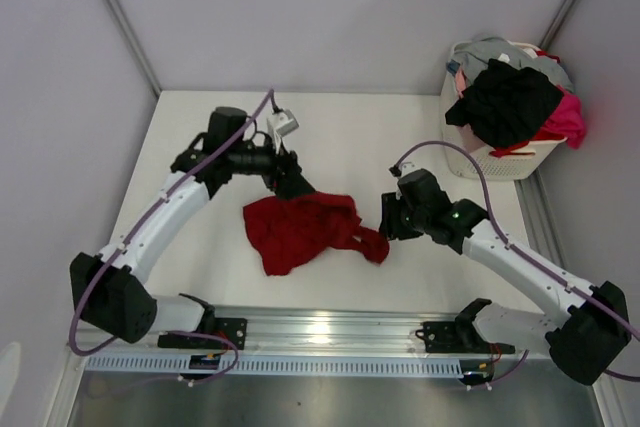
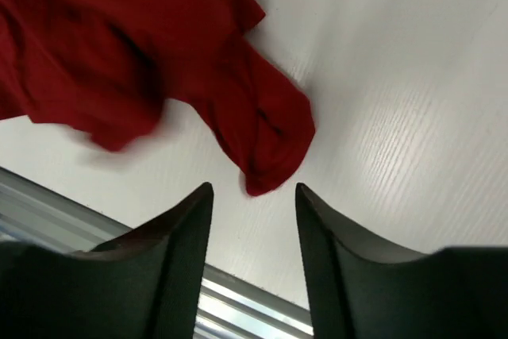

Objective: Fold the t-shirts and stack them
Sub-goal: Flatten out the tshirt

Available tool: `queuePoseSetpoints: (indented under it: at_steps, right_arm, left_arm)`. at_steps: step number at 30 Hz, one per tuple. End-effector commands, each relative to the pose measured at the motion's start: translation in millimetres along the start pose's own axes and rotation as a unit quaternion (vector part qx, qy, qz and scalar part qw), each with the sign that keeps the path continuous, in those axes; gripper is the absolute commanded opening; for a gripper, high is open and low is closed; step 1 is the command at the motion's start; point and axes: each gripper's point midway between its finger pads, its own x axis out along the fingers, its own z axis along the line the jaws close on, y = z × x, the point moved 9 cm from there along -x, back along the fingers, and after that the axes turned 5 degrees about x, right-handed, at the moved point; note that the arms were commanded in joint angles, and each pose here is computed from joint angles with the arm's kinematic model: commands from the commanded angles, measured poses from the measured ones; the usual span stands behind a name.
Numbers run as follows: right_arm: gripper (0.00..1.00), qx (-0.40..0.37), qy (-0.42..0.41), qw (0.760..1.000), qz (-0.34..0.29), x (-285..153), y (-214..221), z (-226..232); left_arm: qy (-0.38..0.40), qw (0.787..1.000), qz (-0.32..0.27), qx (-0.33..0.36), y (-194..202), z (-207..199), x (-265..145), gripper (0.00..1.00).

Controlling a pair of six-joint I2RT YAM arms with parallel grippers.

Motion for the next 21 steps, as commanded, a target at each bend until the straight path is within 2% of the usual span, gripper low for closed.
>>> queuePoseSetpoints:
  at_steps: [1,2,3,4,5,7,9,11,13,14,15,16,17,18,19,21]
  right_arm:
    - [0.52,0.001,-0.004,0.999,-0.042,-20,-25,9]
    - [0.65,-0.02,-0.001,0.999,-0.045,-19,-33,9]
    - [0.73,-0.022,-0.003,0.997,-0.07,-27,-54,14]
    - [0.87,-0.024,0.001,0.996,-0.082,-28,-66,15]
    - [0.92,-0.033,-0.005,0.997,-0.077,-18,-77,16]
    - [0.97,-0.028,-0.014,0.993,-0.111,-20,-113,19]
    - [0.98,-0.03,-0.041,0.991,-0.127,-3,-143,22]
    - [0.97,-0.031,-0.062,0.989,-0.127,11,-160,26]
    - [0.95,-0.052,-0.12,0.988,-0.086,34,-169,38]
    - [0.94,-0.069,-0.151,0.984,-0.069,42,-165,43]
    - [0.94,-0.117,-0.176,0.977,-0.034,60,-150,56]
    - [0.94,-0.144,-0.162,0.976,-0.02,70,-140,63]
    - [0.94,-0.171,-0.135,0.976,0.004,79,-125,68]
    - [0.94,-0.196,-0.117,0.974,0.017,88,-114,76]
    - [0.93,-0.215,-0.103,0.97,0.042,102,-94,86]
    - [0.92,-0.223,-0.113,0.967,0.041,114,-84,93]
  left_arm:
    - [0.004,0.999,-0.032,-0.02,12,-18,6,0.96]
    - [-0.055,0.997,-0.052,-0.018,15,-18,-1,0.99]
    - [-0.091,0.993,-0.05,-0.048,25,-17,-3,0.99]
    - [-0.134,0.987,-0.049,-0.074,33,-16,-7,0.99]
    - [-0.199,0.972,-0.055,-0.108,37,-16,-19,0.99]
    - [-0.25,0.955,-0.042,-0.153,50,-22,-29,0.99]
    - [-0.235,0.957,-0.028,-0.166,63,-47,-35,0.99]
    - [-0.197,0.972,0.004,-0.13,81,-75,-26,0.99]
    - [-0.206,0.967,0.035,-0.149,94,-86,-21,0.99]
    - [-0.22,0.955,0.054,-0.19,112,-88,-16,0.99]
    - [-0.238,0.946,0.052,-0.214,119,-90,-19,0.99]
    - [-0.259,0.933,0.055,-0.243,132,-91,-20,0.99]
    - [-0.281,0.913,0.046,-0.292,143,-92,-21,0.99]
    - [-0.318,0.898,0.022,-0.304,150,-92,-31,0.98]
    - [-0.33,0.888,0.009,-0.319,153,-93,-35,0.98]
    - [-0.347,0.874,-0.027,-0.339,156,-95,-43,0.98]
